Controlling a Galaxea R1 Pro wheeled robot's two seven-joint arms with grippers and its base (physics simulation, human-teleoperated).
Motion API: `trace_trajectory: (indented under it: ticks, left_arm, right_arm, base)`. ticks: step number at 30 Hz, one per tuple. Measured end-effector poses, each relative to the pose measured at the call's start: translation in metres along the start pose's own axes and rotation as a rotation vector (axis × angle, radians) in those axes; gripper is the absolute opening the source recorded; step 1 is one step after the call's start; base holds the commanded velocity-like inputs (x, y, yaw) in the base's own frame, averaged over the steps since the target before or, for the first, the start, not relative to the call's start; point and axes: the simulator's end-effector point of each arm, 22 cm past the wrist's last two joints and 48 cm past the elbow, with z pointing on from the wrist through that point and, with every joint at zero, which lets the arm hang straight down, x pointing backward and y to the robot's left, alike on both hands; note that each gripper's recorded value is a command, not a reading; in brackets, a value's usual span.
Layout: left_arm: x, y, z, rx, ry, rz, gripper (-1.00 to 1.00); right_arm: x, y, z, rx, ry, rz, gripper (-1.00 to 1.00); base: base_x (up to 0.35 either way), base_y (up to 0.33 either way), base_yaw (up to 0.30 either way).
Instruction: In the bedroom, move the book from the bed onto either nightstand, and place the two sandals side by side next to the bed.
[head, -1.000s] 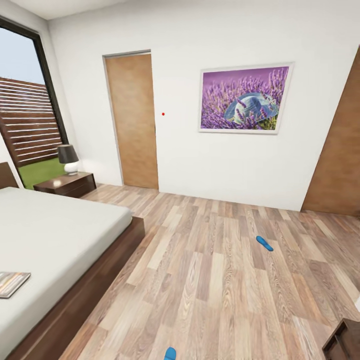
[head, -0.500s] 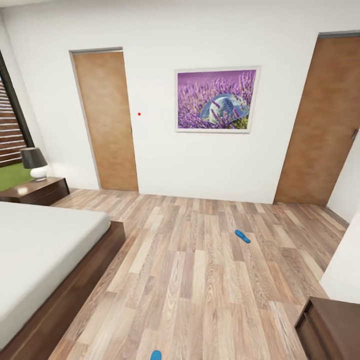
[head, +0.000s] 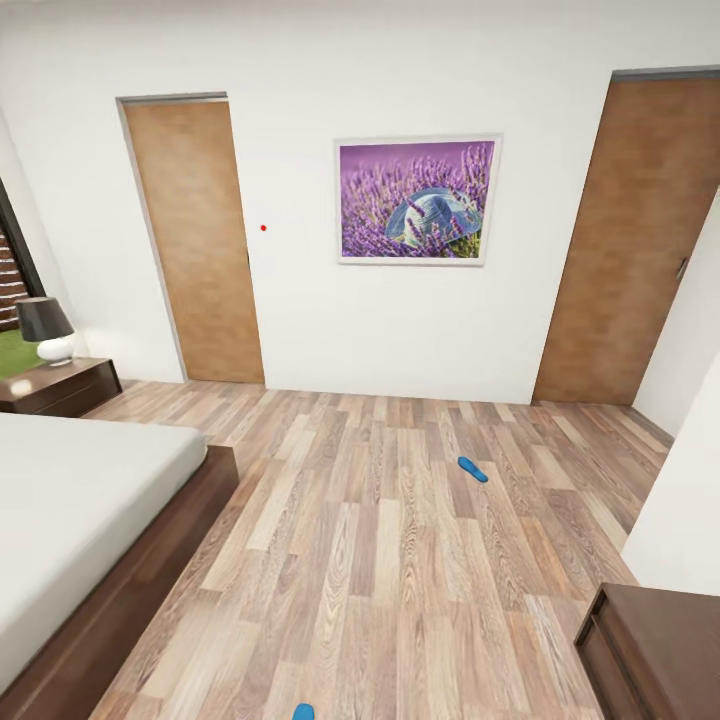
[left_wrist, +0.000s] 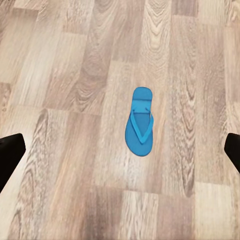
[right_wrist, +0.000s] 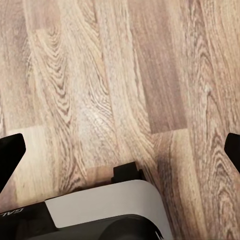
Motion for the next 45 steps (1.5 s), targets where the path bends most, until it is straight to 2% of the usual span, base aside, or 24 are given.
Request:
trace_trajectory:
  ticks: [27,33,40,43,45]
  left_arm:
    - [-0.002,0.003,0.000,-0.006,-0.003,-0.001,1.00]
    - [-0.019,0.005,0.002,-0.009,-0.036,0.000,1.00]
    - [-0.023,0.007,0.002,-0.017,-0.046,-0.005,1.00]
    - [-0.036,0.005,0.003,-0.016,-0.063,-0.006,1.00]
    - [-0.039,0.004,0.004,-0.016,-0.056,-0.006,1.00]
  right_arm:
    - [0.001,0.000,0.000,-0.001,0.000,-0.008,1.00]
    - [0.000,0.001,0.000,-0.005,0.000,-0.003,1.00]
    - [0.004,0.002,0.000,-0.009,0.007,-0.013,1.00]
    - [0.004,0.002,0.000,-0.009,0.008,-0.013,1.00]
    - [0.004,0.002,0.000,-0.009,0.007,-0.012,1.00]
  base:
    - [0.000,0.000,0.000]
    - [0.000,0.000,0.000]
    - [0.000,0.000,0.000]
    - [0.000,0.000,0.000]
    - [0.000,0.000,0.000]
